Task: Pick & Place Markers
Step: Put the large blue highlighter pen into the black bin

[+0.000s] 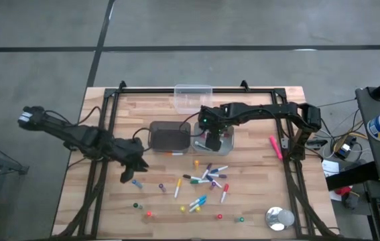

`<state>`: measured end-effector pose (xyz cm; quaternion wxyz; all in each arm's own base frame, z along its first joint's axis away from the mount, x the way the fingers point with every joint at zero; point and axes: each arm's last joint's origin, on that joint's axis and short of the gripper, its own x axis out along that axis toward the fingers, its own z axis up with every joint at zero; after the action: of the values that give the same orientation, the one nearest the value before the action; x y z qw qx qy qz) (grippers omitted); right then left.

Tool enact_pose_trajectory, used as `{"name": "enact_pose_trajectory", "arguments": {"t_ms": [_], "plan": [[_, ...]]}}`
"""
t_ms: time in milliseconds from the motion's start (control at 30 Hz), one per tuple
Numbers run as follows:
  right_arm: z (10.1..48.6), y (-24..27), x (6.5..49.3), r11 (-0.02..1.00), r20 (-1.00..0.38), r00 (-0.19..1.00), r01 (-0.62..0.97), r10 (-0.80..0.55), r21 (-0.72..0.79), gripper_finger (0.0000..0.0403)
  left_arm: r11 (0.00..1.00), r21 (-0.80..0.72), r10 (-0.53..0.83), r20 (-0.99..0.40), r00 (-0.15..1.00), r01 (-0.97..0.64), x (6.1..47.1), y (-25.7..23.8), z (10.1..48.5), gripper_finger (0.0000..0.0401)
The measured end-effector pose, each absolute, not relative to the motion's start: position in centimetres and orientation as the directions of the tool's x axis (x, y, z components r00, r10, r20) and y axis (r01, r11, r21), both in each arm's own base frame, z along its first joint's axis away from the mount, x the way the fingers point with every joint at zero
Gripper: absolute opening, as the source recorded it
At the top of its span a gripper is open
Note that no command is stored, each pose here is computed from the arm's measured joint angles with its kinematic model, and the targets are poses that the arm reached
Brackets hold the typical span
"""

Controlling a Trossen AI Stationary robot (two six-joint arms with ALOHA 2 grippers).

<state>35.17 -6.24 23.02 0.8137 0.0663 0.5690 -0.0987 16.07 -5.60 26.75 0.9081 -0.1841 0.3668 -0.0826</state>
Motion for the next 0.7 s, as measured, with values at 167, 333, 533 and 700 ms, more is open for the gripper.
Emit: {"name": "enact_pose_trajectory", "arguments": {"t_ms": [167,333,533,700], "plan": [[24.2,-4.9,35.6,0.982,-0.917,0.391,0.189,-0.073,0.002,0.0177,0.921,-0.387,-0.289,-0.608,0.739,0.042,16.2,-6.0,27.0,0.0083],[26.5,-2.3,36.3,0.994,-0.872,0.486,0.108,-0.051,0.002,0.0176,0.927,-0.374,-0.270,-0.607,0.747,0.031,16.2,-6.0,27.0,0.0083],[28.6,1.0,38.0,0.999,-0.759,0.651,-0.034,-0.001,-0.031,0.0180,0.951,-0.308,-0.205,-0.592,0.779,0.016,16.3,-5.8,27.1,0.0083],[29.1,3.3,39.0,0.994,-0.672,0.739,-0.102,0.047,-0.043,0.0180,0.963,-0.271,-0.161,-0.562,0.811,0.003,16.6,-5.7,27.4,0.0083]]}}
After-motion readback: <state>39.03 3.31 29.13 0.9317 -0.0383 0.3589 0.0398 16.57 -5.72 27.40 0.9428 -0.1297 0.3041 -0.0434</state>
